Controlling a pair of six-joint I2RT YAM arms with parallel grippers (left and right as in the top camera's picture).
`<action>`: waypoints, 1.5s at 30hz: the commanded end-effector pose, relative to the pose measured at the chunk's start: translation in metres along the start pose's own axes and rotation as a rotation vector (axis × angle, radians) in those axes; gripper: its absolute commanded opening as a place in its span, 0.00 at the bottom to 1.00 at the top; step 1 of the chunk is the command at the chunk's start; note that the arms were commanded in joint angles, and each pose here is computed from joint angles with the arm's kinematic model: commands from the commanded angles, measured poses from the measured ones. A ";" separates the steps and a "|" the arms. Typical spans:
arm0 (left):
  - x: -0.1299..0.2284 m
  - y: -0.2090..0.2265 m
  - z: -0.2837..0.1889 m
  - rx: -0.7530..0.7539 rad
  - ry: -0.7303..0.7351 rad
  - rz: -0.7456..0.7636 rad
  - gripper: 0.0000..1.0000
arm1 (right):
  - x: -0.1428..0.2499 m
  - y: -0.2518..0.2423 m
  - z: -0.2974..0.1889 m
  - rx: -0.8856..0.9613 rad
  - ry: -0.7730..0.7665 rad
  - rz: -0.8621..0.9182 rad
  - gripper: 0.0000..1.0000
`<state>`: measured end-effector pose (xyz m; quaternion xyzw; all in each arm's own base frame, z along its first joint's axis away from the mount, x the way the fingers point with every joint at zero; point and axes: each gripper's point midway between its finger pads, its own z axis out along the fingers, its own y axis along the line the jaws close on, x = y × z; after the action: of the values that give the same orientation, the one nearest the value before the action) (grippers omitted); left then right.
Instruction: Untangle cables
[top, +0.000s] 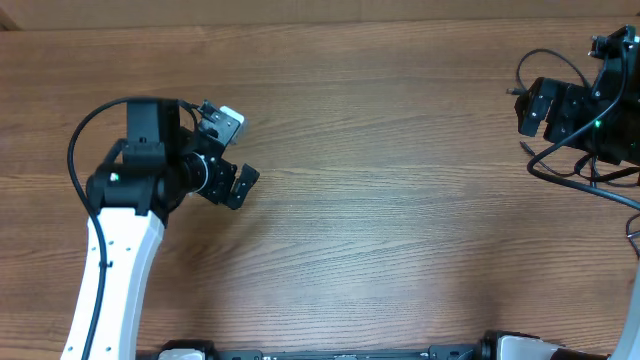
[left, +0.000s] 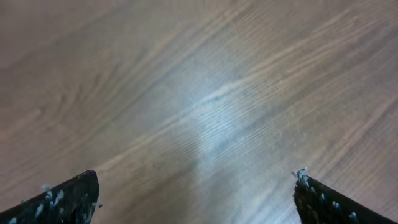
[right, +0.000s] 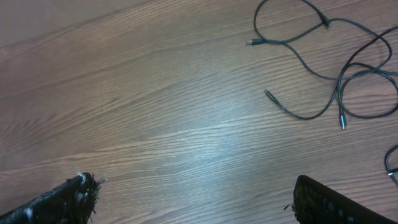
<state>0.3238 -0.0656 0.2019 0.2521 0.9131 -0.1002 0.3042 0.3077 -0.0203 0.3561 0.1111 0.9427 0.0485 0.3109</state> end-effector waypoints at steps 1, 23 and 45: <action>0.009 -0.001 -0.002 -0.026 -0.028 -0.066 1.00 | -0.005 0.003 -0.007 -0.007 -0.028 -0.003 1.00; 0.004 -0.033 -0.042 -0.125 -0.736 0.042 1.00 | -0.005 0.003 -0.007 -0.007 -0.028 -0.003 1.00; 0.042 -0.026 -0.079 -0.334 -1.165 -0.026 0.99 | -0.005 0.003 -0.007 -0.007 -0.028 -0.003 1.00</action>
<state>0.2410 -0.0535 0.2400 0.1185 0.6012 -0.0910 0.7850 0.3076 -0.0202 0.3561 0.1113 0.9427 0.0487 0.3107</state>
